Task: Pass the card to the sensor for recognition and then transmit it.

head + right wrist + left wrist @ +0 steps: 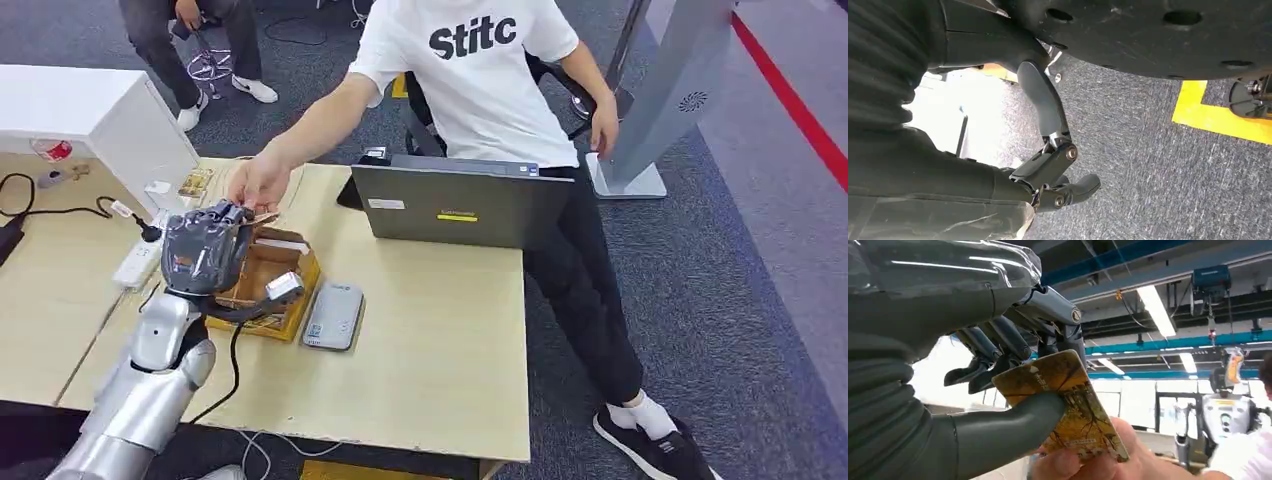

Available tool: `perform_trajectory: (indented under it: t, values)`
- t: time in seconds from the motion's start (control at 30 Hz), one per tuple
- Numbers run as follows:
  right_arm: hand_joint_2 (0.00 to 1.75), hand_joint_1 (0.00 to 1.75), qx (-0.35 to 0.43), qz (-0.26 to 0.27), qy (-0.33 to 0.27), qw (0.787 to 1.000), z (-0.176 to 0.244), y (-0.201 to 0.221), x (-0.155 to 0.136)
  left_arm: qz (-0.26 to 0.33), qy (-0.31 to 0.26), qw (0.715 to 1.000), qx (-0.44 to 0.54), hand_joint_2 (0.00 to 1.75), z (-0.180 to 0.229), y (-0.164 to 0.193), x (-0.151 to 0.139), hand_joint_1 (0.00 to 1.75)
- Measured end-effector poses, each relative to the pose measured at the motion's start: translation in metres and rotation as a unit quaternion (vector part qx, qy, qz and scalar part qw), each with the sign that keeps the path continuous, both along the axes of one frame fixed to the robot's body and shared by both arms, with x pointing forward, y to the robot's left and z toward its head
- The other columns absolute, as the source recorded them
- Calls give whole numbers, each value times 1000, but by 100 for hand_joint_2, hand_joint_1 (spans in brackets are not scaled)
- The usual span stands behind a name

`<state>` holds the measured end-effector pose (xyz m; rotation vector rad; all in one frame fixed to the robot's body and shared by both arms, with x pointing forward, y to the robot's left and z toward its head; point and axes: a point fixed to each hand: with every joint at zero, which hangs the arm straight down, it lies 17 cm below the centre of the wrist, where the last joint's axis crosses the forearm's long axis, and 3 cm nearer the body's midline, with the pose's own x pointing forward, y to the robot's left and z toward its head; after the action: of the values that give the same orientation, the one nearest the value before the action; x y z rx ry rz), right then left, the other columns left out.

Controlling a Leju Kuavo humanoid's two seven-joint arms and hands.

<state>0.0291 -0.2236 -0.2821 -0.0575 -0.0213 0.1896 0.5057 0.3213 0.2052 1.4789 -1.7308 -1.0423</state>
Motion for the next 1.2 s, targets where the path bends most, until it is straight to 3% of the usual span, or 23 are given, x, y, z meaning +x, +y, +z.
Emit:
perform_trajectory:
  t: [0.3, 0.47, 0.67, 0.97, 1.2]
  values:
    - [175, 0, 0, -3, 1, 1000, 0, 0, 0, -78, 70, 994, 28, 175, -48, -87, -6, 175]
    - [175, 0, 1, -6, 1, 1000, 0, 0, 0, -102, 110, 988, 44, 175, -75, -115, -12, 175]
    - [175, 0, 1, -8, 1, 1000, 0, 0, 0, -104, 155, 981, 54, 175, -102, -119, -13, 175]
    - [175, 0, 2, -10, 0, 1000, 0, 0, 0, -92, 233, 966, 63, 175, -145, -98, -15, 175]
    - [175, 0, 1, -12, 1, 1000, 0, -1, -1, -93, 251, 962, 59, 175, -150, -91, -11, 175]
